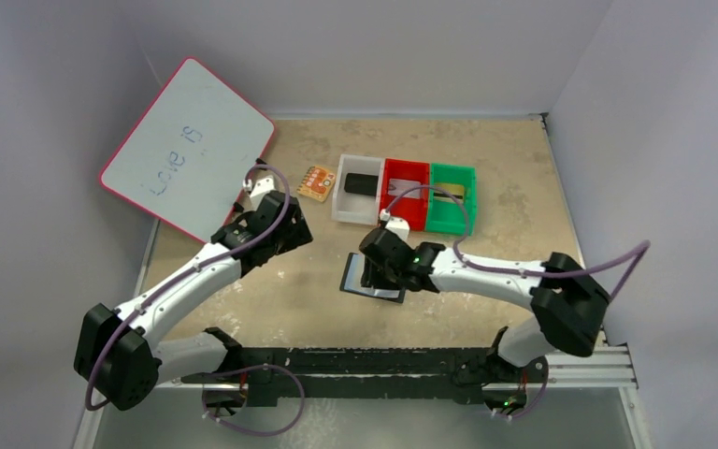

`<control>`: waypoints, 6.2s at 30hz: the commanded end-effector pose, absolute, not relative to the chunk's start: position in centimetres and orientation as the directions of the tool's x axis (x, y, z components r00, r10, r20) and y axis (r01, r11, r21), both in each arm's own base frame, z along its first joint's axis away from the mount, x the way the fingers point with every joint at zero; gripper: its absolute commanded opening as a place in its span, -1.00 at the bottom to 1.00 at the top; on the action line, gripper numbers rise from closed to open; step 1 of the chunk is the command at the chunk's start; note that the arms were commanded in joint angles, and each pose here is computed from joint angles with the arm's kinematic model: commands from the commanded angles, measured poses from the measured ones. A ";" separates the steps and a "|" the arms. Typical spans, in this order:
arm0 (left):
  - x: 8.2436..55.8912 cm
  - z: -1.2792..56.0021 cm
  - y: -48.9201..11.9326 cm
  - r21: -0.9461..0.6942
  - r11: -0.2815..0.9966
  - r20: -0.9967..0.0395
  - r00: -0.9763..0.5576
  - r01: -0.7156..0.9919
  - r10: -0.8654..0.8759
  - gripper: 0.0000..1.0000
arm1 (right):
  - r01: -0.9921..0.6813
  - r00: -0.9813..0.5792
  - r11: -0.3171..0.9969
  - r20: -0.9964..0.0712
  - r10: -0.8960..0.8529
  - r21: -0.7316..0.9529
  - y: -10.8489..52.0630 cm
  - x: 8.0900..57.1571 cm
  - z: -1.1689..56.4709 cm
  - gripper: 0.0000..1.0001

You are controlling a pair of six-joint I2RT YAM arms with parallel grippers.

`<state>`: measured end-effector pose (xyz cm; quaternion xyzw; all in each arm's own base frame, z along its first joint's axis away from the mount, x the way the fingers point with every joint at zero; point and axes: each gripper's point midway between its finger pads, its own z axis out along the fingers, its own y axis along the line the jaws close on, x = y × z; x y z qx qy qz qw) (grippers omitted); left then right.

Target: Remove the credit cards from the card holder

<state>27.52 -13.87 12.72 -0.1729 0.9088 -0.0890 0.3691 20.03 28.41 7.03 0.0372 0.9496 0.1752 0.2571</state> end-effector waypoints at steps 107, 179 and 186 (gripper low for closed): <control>24.4 5.8 -35.4 -0.712 0.702 -0.282 -0.922 0.015 -0.266 -0.18 | -0.041 -0.738 0.663 -0.469 0.484 0.748 22.4 19.6 12.1 -0.37; 21.9 3.3 -25.7 -0.332 0.936 -0.331 -0.943 0.113 -0.003 -0.39 | 0.049 -0.931 0.700 -0.221 0.291 0.713 31.8 22.6 2.2 -0.57; 21.0 2.3 -25.1 -0.298 0.947 -0.317 -0.948 0.118 0.018 -0.59 | 0.056 -0.924 0.657 -0.211 0.320 0.751 31.9 22.7 3.1 -0.57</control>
